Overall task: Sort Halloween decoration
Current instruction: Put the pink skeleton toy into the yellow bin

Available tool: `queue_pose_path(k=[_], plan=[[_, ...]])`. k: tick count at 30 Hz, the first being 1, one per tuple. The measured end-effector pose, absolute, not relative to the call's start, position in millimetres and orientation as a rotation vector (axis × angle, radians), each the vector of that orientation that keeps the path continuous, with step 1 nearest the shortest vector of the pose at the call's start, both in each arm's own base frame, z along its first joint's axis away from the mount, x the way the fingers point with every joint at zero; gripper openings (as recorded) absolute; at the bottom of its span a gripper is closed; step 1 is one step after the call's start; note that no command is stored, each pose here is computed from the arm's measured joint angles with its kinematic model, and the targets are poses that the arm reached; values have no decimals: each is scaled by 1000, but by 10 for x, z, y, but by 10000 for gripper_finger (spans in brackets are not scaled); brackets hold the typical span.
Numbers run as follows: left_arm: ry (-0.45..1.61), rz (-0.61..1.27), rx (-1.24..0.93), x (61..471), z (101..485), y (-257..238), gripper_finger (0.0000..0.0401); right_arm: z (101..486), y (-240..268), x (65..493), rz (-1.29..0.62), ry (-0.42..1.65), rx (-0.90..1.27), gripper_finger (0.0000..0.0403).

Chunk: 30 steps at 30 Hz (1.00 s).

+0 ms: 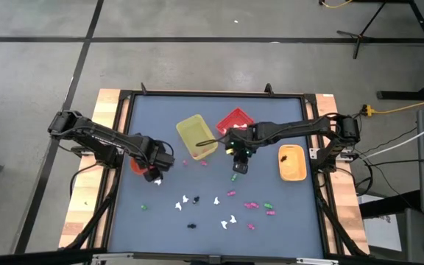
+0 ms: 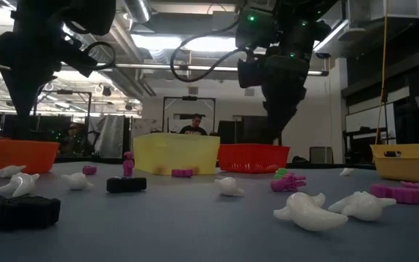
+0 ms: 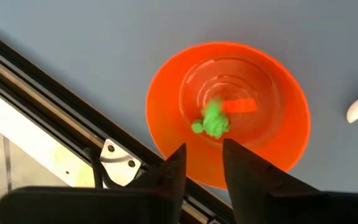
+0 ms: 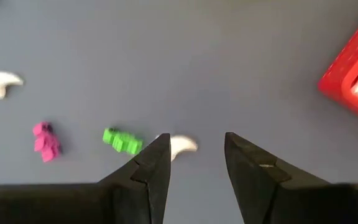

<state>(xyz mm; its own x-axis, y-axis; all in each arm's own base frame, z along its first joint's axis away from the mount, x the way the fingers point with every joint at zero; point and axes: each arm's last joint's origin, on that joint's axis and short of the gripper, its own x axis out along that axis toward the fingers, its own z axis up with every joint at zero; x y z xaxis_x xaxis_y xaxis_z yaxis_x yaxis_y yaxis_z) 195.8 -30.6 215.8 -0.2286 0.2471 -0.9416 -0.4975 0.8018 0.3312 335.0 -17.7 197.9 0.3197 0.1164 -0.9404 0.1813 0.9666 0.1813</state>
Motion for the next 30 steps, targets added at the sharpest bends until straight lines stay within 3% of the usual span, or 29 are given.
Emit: queue_pose_path(k=[5,12,30], plan=[[1651,695,-201,1971,2155,-307,115,1966,14,3310,13,1305,251,150],[1632,692,-213,1989,2150,-310,118,1963,591,3248,126,1335,159,150],[1570,668,-244,2055,2136,-322,118,1942,1675,2740,-16,1365,-7,150]])
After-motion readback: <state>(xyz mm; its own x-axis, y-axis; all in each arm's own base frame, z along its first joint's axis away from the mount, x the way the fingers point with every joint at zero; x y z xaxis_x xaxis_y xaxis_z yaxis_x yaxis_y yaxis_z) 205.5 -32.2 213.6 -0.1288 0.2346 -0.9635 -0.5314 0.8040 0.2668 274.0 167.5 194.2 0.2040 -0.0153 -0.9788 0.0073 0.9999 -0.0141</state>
